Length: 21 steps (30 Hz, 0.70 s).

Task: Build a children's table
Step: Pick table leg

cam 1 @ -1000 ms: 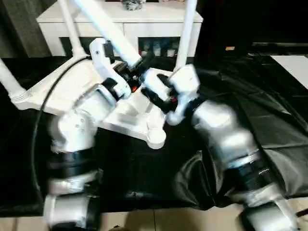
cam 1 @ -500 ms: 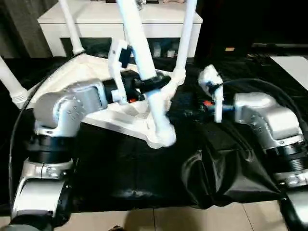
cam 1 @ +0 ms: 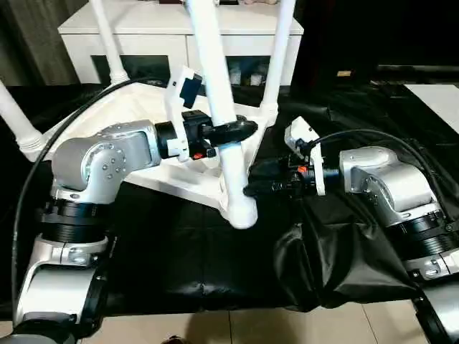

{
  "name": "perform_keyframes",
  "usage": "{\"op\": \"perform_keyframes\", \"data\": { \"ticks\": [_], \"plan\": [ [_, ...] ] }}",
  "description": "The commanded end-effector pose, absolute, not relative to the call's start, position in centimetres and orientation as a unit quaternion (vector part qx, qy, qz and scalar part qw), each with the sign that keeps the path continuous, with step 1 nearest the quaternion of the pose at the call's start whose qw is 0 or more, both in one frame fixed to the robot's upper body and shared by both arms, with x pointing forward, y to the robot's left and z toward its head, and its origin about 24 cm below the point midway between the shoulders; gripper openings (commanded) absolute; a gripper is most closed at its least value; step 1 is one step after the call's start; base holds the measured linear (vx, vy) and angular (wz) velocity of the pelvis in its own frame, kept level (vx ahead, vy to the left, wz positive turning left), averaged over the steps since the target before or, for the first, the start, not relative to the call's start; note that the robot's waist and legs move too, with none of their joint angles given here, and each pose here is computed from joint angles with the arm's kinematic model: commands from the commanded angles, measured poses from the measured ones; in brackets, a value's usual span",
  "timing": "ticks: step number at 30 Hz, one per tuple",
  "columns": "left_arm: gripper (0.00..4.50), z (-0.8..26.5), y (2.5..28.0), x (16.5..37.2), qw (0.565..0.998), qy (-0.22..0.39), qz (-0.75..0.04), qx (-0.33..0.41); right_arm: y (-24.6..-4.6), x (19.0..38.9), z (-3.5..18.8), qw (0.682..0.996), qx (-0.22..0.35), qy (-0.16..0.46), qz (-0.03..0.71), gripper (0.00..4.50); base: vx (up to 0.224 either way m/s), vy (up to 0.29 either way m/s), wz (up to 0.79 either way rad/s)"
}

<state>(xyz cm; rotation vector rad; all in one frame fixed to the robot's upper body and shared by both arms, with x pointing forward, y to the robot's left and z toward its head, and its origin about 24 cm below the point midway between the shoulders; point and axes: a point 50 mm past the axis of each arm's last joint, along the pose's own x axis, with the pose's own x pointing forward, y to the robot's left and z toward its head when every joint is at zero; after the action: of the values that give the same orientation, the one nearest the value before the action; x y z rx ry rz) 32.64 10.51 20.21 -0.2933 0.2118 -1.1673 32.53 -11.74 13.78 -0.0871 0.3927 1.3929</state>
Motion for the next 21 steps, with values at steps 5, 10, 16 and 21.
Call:
{"op": "perform_keyframes", "data": {
  "ticks": [5,10,16,21],
  "plan": [
    [1.81,22.71,8.68,31.34,0.765,0.051,-0.621,-0.164,-10.93,32.24,13.25,0.731,-0.029,0.191,0.654,2.96,0.0,0.0,0.0],
    [1.81,22.4,8.81,31.31,0.766,0.057,-0.621,-0.157,-11.05,32.15,13.49,0.728,-0.019,0.187,0.659,2.96,0.0,0.0,0.0],
    [1.81,22.02,8.96,30.93,0.761,0.069,-0.63,-0.137,-11.5,32.03,13.46,0.725,-0.023,0.191,0.661,2.69,0.0,0.0,0.0],
    [1.81,21.82,8.88,30.76,0.756,0.076,-0.638,-0.128,-11.57,31.66,13.56,0.709,-0.017,0.195,0.678,2.25,0.0,0.0,0.0]
  ]
}}
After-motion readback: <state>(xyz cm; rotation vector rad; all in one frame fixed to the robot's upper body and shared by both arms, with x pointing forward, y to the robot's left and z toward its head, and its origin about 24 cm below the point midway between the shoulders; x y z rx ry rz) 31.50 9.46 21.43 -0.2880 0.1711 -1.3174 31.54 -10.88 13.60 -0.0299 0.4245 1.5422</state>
